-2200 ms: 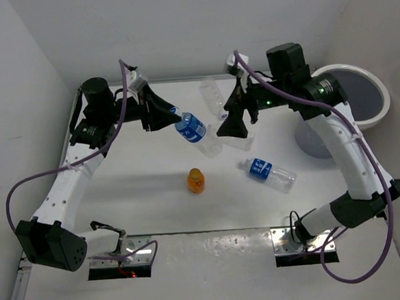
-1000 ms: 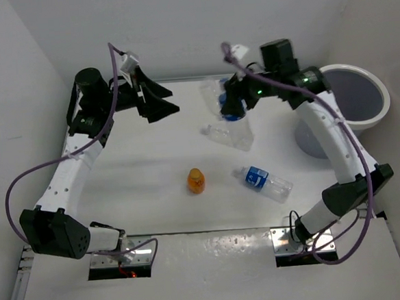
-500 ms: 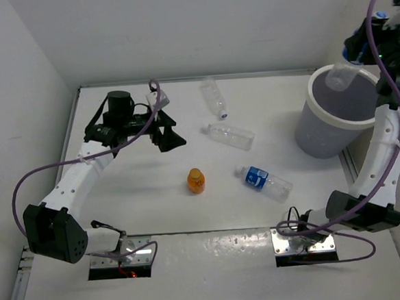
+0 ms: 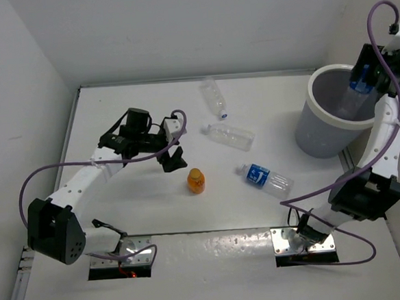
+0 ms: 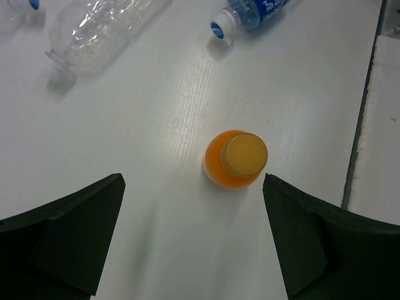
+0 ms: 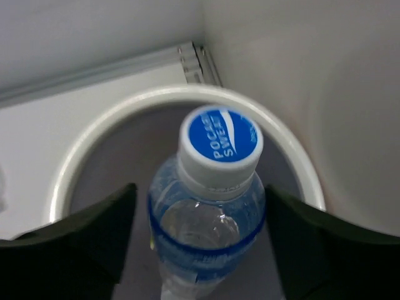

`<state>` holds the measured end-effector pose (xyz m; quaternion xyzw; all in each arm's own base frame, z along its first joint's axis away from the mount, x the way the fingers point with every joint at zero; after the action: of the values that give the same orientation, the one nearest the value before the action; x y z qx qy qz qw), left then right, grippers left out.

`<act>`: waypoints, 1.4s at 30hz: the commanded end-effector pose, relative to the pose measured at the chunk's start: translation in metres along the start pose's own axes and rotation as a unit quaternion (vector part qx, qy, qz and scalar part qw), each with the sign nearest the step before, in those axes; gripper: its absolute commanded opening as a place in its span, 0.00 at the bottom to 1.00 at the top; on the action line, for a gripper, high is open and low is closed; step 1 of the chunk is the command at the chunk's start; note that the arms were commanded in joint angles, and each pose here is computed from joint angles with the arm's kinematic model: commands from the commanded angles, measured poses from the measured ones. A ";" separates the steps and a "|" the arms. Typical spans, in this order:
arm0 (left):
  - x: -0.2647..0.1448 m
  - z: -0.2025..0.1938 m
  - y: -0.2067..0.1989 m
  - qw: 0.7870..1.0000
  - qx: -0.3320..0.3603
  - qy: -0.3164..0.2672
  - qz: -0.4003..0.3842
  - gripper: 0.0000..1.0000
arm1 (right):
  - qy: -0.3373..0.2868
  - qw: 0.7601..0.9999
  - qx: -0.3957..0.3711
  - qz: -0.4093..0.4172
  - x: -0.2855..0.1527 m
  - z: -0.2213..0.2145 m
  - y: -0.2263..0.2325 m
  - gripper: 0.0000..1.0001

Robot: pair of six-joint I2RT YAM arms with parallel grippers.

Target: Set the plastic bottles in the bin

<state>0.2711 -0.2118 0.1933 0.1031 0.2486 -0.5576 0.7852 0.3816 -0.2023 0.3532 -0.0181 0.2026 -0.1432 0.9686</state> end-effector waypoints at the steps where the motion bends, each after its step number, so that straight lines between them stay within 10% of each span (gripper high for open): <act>1: 0.011 -0.002 -0.012 0.999 0.045 0.009 -0.021 1.00 | -0.003 1.000 -0.019 -0.016 -0.006 0.000 -0.005 0.86; 22: 0.075 -0.049 -0.040 0.984 0.117 0.107 -0.075 1.00 | -0.043 0.993 -0.018 0.108 -0.069 0.027 0.054 0.95; 27: 0.077 -0.053 -0.036 0.983 0.125 0.120 -0.063 0.74 | -0.061 0.985 -0.030 0.158 -0.083 0.029 0.077 0.95; 36: 0.040 0.015 -0.017 0.996 0.082 0.018 -0.033 0.22 | -0.060 0.904 -0.057 0.419 -0.131 -0.027 0.186 0.95; 42: 0.001 0.113 -0.027 0.987 -0.017 -0.112 -0.114 0.19 | -0.090 0.801 -0.167 0.568 -0.195 -0.071 0.274 0.95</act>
<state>0.2922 -0.2531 0.2155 0.0832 0.2399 -0.5884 0.7677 0.2846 0.0707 0.3274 -0.0130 0.1734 0.3695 0.9128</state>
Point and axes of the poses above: each gripper's point midway between its finger pads, its own x axis out along the fingers, its own y axis along the line the jaws close on, z = x × y, the point moved 1 cm from there along -x, back along the fingers, and after that the axes turned 6 degrees about -x, right-handed, at the moved point
